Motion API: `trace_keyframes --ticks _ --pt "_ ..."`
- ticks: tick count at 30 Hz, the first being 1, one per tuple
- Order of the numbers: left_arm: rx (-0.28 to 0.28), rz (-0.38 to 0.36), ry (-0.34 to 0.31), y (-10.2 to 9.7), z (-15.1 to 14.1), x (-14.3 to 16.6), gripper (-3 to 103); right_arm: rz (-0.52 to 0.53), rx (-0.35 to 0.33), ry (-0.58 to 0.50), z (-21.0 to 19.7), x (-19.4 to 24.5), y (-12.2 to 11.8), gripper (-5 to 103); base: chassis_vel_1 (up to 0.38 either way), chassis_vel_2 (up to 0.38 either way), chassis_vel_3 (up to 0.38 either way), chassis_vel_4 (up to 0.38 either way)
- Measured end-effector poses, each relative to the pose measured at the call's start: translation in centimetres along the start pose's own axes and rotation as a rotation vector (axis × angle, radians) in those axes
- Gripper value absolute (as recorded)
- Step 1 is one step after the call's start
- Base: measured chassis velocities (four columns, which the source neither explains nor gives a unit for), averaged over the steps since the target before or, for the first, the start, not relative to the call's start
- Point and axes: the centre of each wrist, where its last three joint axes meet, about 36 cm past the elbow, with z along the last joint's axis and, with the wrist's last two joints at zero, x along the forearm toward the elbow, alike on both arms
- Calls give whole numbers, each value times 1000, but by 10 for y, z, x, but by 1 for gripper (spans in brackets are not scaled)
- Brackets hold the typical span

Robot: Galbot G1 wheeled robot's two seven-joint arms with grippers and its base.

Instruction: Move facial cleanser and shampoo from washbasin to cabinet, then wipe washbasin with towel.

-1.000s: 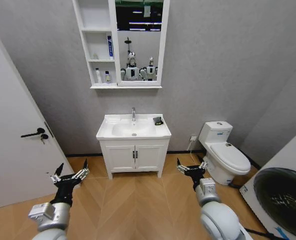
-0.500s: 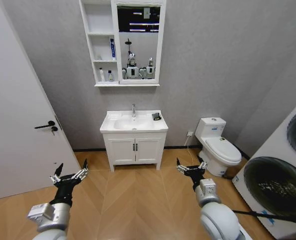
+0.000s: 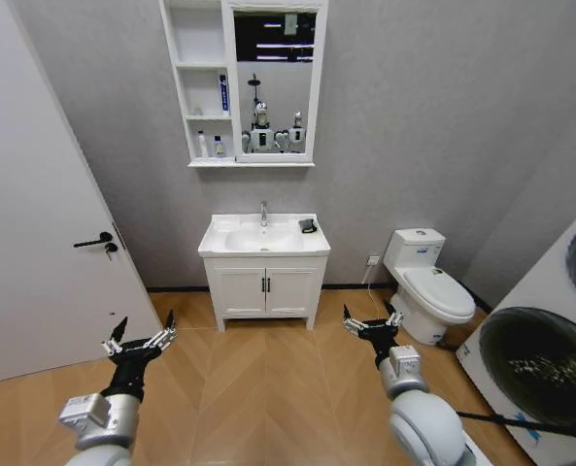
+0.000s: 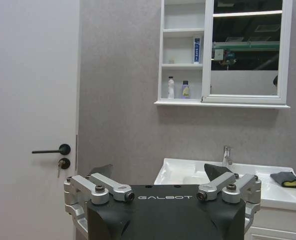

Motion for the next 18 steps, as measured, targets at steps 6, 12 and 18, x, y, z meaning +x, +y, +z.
trace_keyframes --ticks 6,12,18 --pt "-5 -11 -11 0 2 -1 100 -15 -23 -6 1 -4 1 100 0 0 0 0" --pt "-10 -8 0 0 2 -1 100 -29 -82 -17 -3 -8 2 100 0 0 0 0" --pt "-7 -12 12 3 -4 1 100 -18 -151 -36 -8 -11 -2 100 0 0 0 0"
